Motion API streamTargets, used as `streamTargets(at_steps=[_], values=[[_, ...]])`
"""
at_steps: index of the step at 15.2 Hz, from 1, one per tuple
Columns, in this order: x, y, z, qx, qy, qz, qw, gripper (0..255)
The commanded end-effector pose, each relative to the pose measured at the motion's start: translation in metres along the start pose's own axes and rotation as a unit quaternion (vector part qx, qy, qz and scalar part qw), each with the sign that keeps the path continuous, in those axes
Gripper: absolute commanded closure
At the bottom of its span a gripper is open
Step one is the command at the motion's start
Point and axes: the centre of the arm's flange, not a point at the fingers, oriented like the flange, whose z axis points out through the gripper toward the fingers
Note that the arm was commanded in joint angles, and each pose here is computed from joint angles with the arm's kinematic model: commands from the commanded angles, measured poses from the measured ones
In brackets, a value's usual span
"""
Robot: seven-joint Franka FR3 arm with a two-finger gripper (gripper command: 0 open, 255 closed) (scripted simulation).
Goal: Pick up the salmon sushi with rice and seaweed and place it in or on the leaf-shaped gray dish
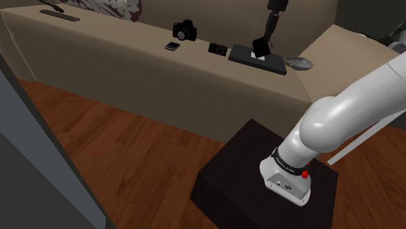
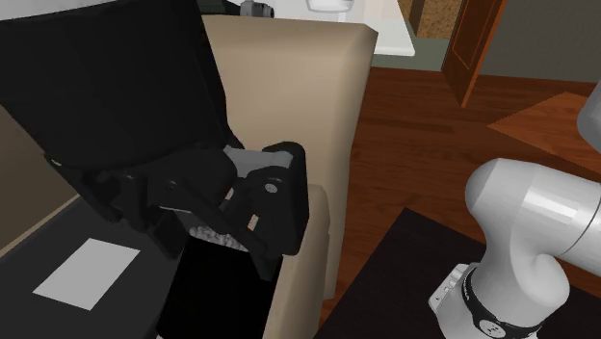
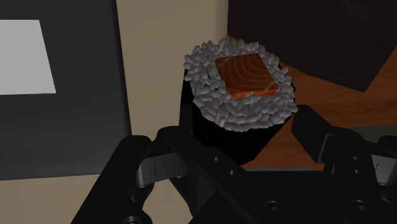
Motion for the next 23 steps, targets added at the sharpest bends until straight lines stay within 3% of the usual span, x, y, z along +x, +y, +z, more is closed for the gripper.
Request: streamTargets(at_steps=[1, 23], values=[[-0.011, 0.008, -0.006, 0.000, 0.000, 0.000, 1.0000, 255], [-0.217, 0.212, -0.023, 0.000, 0.000, 0.000, 1.0000, 255]])
